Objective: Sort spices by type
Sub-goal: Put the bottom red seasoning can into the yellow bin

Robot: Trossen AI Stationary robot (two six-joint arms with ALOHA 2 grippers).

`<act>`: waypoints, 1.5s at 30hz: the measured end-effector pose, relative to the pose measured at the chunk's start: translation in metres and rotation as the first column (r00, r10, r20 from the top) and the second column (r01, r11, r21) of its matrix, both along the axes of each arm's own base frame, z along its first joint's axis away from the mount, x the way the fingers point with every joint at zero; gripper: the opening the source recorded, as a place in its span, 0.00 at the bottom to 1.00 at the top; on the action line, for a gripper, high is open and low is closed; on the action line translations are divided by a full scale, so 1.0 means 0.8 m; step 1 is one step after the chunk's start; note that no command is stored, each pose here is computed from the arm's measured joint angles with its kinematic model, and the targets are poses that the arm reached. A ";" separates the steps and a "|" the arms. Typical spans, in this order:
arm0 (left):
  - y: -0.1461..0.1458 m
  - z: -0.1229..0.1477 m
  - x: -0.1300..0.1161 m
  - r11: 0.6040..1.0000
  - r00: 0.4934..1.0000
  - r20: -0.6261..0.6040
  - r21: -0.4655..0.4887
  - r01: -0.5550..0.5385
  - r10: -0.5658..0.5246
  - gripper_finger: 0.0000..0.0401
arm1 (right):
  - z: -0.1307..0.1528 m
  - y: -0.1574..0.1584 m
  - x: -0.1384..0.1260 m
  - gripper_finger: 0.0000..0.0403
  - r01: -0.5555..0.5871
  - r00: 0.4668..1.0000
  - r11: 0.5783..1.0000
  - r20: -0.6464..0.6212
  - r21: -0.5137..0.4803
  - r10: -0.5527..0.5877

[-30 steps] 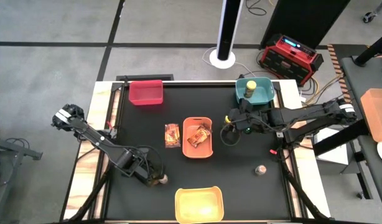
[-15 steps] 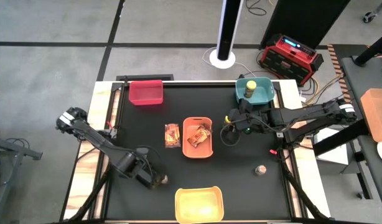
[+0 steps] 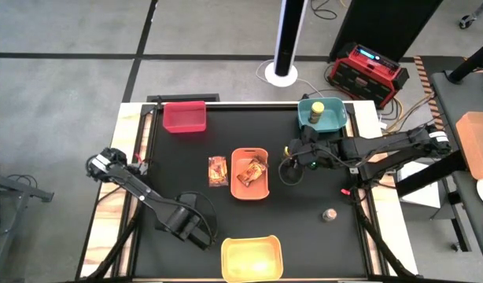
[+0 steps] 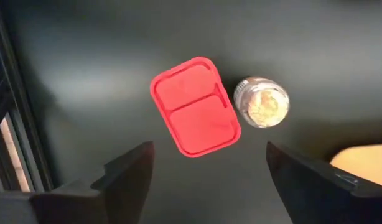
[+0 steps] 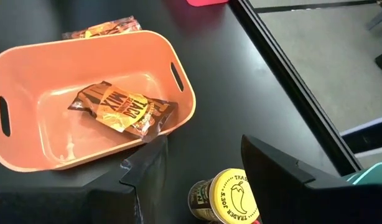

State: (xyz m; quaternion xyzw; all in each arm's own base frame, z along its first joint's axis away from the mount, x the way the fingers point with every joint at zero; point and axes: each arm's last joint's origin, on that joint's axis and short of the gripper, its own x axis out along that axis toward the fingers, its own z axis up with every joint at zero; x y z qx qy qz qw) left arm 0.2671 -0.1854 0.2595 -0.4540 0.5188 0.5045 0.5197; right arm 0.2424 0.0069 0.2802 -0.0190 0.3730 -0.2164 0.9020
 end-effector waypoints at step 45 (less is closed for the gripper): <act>0.005 -0.036 -0.007 0.997 0.998 -0.013 0.063 -0.053 0.053 0.83 | -0.015 0.000 -0.004 0.76 -0.009 0.999 1.000 -0.043 -0.006 0.009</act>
